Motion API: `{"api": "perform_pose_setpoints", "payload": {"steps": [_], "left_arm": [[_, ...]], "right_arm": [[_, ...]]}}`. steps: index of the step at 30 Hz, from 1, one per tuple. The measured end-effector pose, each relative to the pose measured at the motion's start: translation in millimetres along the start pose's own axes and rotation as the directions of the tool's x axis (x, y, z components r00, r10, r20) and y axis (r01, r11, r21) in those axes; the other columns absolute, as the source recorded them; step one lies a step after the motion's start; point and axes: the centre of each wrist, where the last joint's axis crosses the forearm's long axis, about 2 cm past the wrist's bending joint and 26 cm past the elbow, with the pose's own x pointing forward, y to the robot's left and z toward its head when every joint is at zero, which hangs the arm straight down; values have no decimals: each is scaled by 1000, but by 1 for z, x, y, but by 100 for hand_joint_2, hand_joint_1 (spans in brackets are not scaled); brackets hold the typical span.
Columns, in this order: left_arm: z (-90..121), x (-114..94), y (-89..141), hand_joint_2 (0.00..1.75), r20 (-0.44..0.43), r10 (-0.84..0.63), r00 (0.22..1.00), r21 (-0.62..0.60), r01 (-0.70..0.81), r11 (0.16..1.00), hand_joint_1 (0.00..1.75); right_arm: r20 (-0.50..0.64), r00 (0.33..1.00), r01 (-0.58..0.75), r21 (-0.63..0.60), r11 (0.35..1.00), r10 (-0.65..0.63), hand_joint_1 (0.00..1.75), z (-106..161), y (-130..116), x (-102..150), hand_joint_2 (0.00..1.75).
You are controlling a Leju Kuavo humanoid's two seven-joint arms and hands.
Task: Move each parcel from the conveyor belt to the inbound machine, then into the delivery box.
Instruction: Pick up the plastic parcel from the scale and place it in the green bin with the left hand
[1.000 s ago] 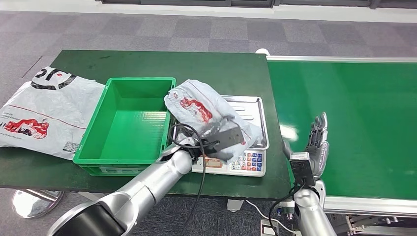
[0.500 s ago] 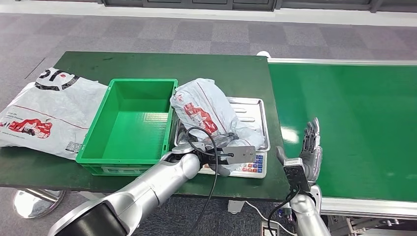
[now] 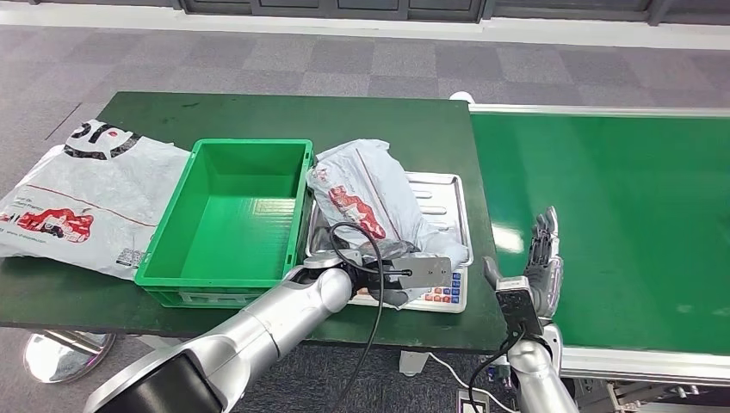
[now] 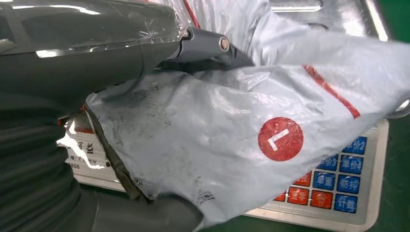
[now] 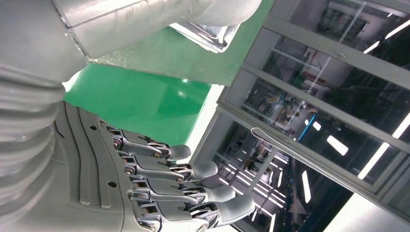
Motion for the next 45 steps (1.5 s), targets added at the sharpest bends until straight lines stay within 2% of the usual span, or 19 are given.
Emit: {"api": "perform_pose_setpoints", "payload": {"steps": [16,20,23,27,33,36,41,45], "left_arm": [[1,2,4,175,11,0,1000,13,0,1000,175],[0,0,2,175,91,59,994,87,-67,994,175],[0,-3,-1,175,168,102,981,195,-134,971,175],[-1,-14,-11,175,260,126,957,404,-226,886,175],[2,-28,-11,175,384,127,915,607,-353,712,175],[4,-34,-11,175,423,124,897,648,-396,651,175],[8,-37,-5,175,538,26,843,724,-478,498,175],[14,-25,5,175,623,-21,782,728,-569,383,175]], "right_arm": [[5,1000,6,11,1000,-6,0,1,3,2,175],[4,1000,2,16,1000,-2,0,3,3,2,175],[10,1000,-4,27,1000,4,0,7,3,2,175],[24,1000,5,43,999,-6,0,9,6,6,175],[38,999,26,64,998,-29,0,10,12,12,175],[49,998,27,72,997,-31,0,10,14,14,175],[81,997,11,84,996,-18,0,8,15,17,175],[87,996,10,84,996,-17,0,9,14,18,175]]}}
